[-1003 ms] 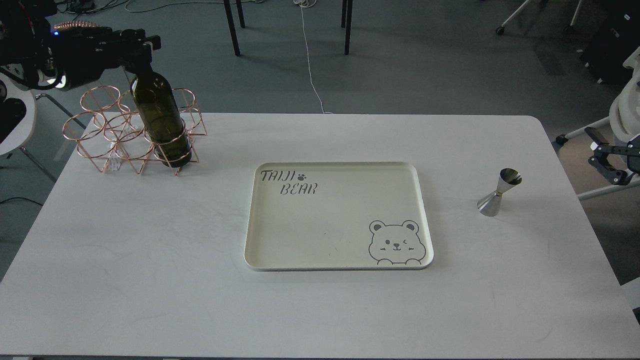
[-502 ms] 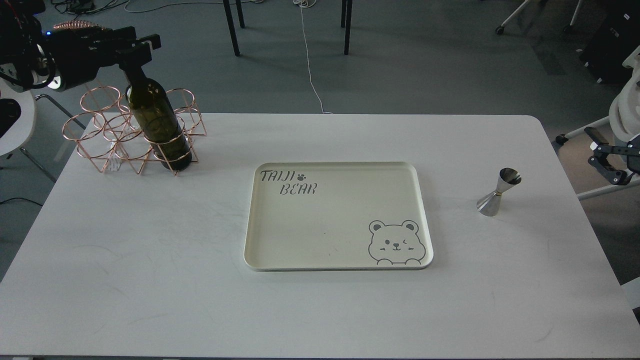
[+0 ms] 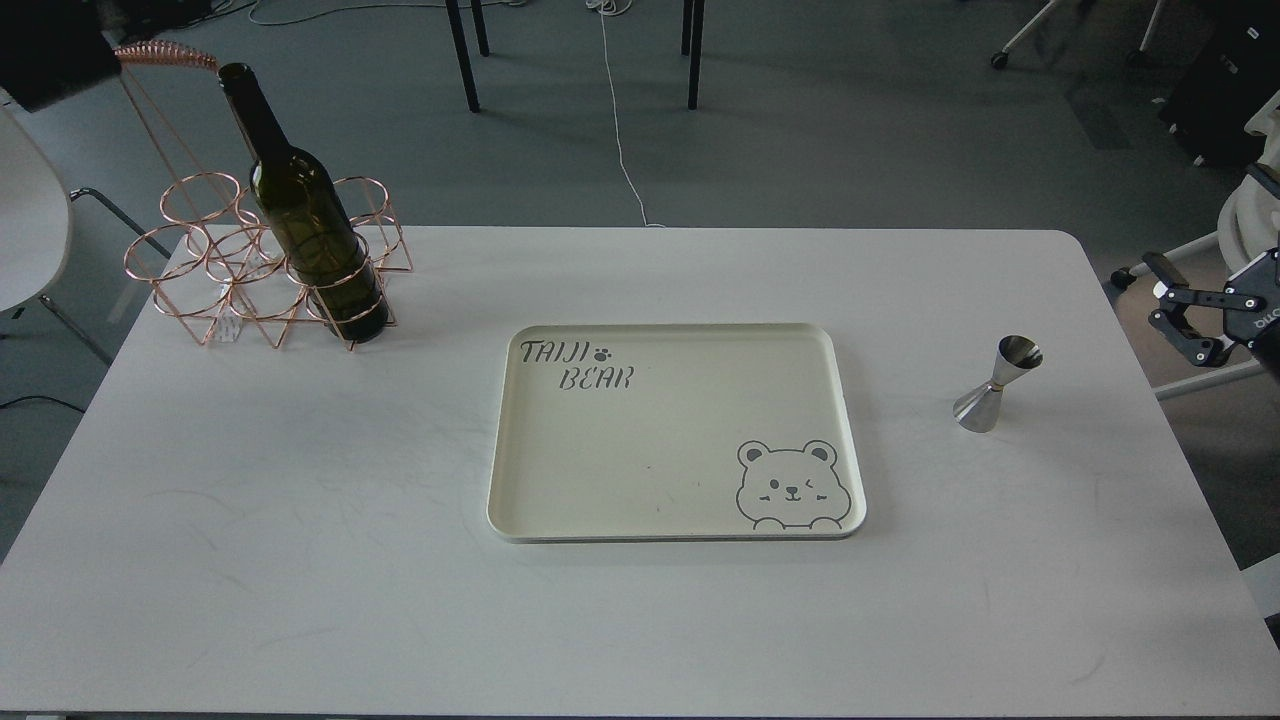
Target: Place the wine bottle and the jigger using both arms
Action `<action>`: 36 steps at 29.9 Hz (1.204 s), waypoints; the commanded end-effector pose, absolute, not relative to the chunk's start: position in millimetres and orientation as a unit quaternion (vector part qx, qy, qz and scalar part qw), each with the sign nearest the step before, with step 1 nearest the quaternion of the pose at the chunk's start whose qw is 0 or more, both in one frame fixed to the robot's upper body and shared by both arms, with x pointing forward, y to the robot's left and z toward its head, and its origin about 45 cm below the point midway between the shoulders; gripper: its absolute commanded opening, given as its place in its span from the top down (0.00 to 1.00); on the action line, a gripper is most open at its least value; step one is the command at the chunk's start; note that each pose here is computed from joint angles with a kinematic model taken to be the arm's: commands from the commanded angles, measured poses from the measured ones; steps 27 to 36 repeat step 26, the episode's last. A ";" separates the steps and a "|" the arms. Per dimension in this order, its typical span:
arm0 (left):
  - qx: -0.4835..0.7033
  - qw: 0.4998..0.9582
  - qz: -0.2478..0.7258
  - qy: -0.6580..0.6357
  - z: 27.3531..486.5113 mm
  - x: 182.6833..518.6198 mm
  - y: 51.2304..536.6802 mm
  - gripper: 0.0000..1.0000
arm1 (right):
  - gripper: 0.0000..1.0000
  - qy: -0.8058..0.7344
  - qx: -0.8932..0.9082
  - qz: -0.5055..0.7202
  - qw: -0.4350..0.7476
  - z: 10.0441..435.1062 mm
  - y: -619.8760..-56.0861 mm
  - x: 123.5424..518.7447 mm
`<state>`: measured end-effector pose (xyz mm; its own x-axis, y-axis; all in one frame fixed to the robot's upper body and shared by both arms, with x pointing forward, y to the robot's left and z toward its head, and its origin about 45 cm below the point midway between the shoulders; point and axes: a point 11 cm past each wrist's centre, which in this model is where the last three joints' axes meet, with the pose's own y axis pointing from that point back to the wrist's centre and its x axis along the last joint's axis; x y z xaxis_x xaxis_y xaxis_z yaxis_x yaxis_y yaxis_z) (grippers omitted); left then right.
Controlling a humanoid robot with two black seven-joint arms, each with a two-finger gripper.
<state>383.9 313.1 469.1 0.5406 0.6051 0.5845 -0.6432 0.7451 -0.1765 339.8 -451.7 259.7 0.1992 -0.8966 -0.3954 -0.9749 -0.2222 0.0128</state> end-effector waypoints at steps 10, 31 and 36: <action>-0.175 0.891 0.411 -0.083 377.5 386.0 282.8 0.02 | 0.01 0.585 -0.775 0.189 0.148 244.4 -420.2 347.7; -0.138 0.811 0.548 0.153 201.0 345.6 303.3 0.02 | 0.01 0.585 -0.773 0.195 0.147 238.9 -418.6 345.7; -0.138 0.811 0.548 0.153 201.0 345.6 303.3 0.02 | 0.01 0.585 -0.773 0.195 0.147 238.9 -418.6 345.7</action>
